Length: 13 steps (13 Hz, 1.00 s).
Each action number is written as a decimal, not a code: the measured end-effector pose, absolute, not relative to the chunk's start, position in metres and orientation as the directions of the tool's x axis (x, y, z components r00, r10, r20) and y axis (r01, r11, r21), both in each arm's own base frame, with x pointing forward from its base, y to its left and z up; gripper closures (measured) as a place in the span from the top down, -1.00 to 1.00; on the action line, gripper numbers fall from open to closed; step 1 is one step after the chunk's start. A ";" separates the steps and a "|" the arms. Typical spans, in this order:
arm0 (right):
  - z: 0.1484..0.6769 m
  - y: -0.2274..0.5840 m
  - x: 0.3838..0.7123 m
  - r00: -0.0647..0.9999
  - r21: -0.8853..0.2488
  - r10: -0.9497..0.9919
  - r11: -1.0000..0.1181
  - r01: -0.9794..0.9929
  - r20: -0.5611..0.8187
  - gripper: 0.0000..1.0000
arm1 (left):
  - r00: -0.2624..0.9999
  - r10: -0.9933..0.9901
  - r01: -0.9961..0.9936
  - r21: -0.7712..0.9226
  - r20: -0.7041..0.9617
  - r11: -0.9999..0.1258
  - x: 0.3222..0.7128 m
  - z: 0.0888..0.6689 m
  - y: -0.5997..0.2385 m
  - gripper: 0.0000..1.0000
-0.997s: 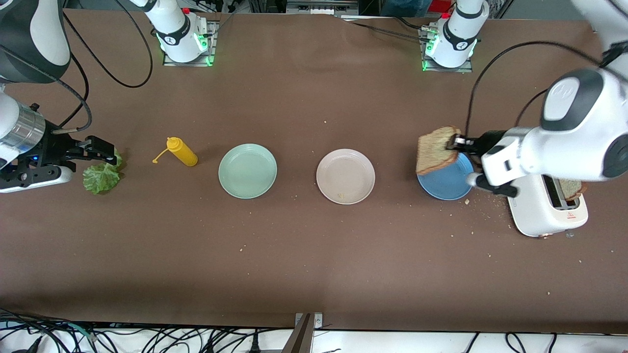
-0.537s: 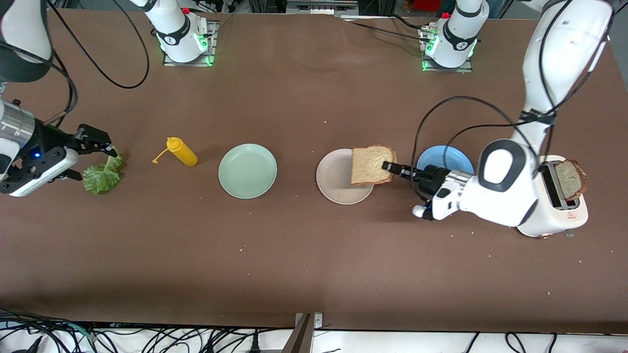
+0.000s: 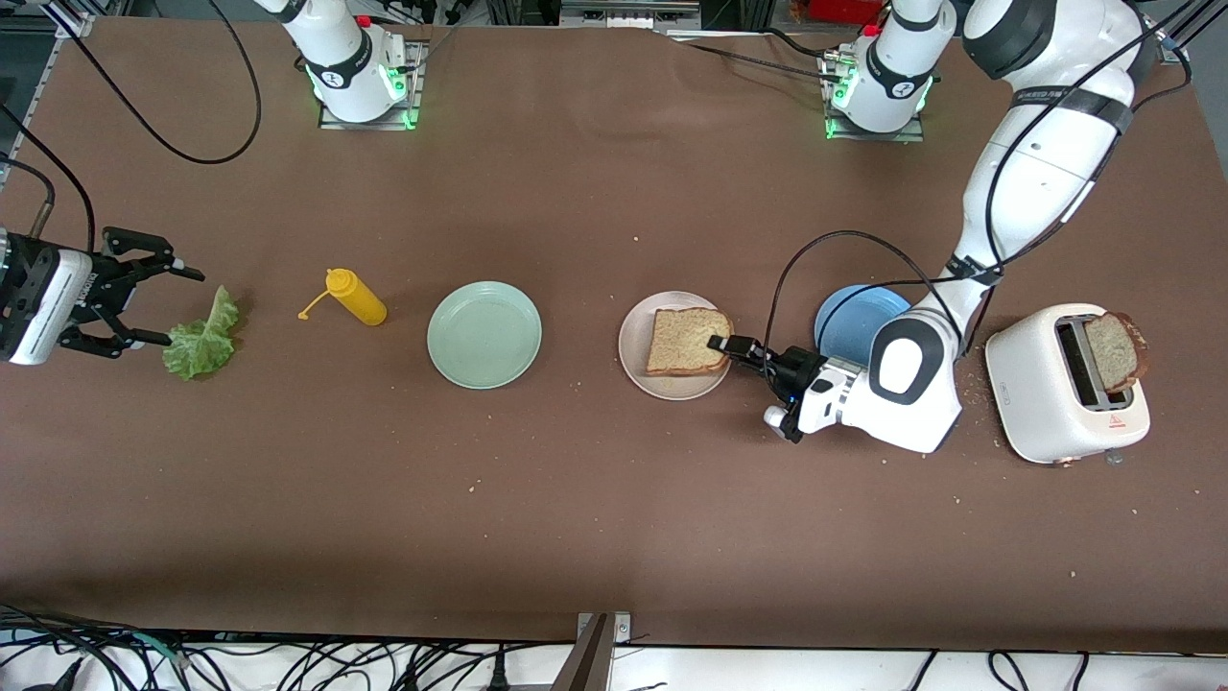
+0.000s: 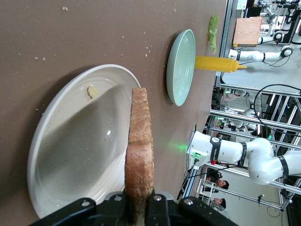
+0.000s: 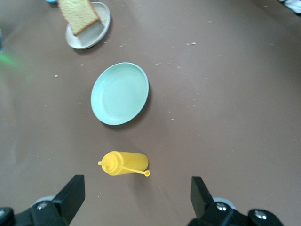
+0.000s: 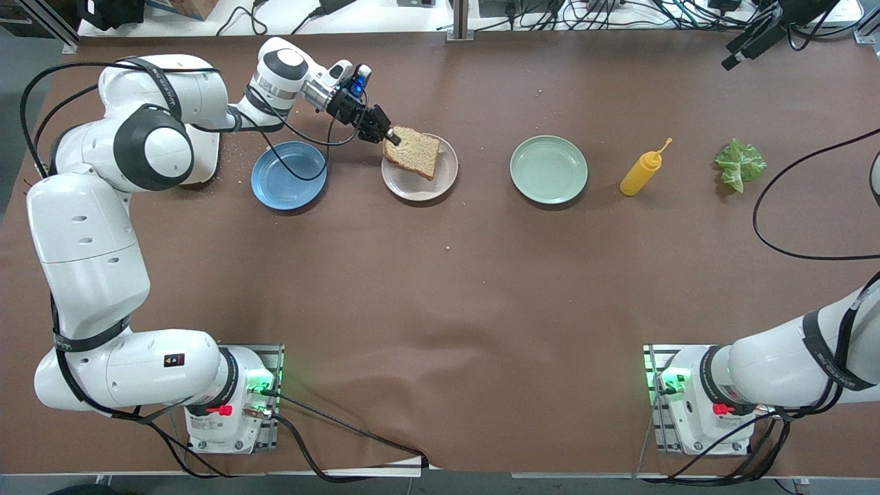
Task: Make sandwich in beige plate with both arms
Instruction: 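Release the bread onto the beige plate while the right gripper reaches the bottle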
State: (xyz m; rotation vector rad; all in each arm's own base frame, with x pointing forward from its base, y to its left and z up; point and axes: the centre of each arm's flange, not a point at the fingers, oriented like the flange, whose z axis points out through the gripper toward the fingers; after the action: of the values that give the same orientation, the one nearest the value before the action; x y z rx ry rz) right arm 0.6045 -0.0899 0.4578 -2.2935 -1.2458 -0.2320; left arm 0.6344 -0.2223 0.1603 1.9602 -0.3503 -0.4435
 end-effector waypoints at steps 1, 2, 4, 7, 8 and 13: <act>0.444 -0.096 0.599 0.531 -0.361 0.731 -0.400 0.842 0.428 1.00 | 0.887 -0.439 -0.052 0.911 -0.146 -0.408 0.633 0.158 -0.226 -0.83; 0.431 -0.102 0.593 0.498 -0.359 0.724 -0.357 0.862 0.477 1.00 | 0.886 -0.444 -0.063 0.912 -0.136 -0.406 0.631 0.157 -0.229 -0.83; 0.407 -0.113 0.583 0.448 -0.348 0.710 -0.295 0.890 0.544 1.00 | 0.883 -0.451 -0.071 0.911 -0.132 -0.406 0.623 0.146 -0.233 -0.82; 0.371 -0.121 0.576 0.386 -0.327 0.684 -0.222 0.919 0.619 1.00 | 0.881 -0.452 -0.063 0.913 -0.138 -0.403 0.616 0.134 -0.234 -0.59; 0.359 -0.123 0.575 0.363 -0.316 0.675 -0.199 0.928 0.642 1.00 | 0.883 -0.450 -0.066 0.913 -0.135 -0.402 0.617 0.135 -0.233 -0.38; 0.325 -0.125 0.572 0.319 -0.300 0.662 -0.146 0.943 0.679 1.00 | 0.856 -0.506 -0.176 0.861 -0.105 -0.478 0.626 0.157 -0.223 0.74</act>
State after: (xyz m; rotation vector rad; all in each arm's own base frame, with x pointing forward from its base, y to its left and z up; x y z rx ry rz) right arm 0.5725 -0.1253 0.3252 -1.8881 -1.4191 -0.5123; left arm 0.6256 -0.2232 0.1567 2.0626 -0.4967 -0.4300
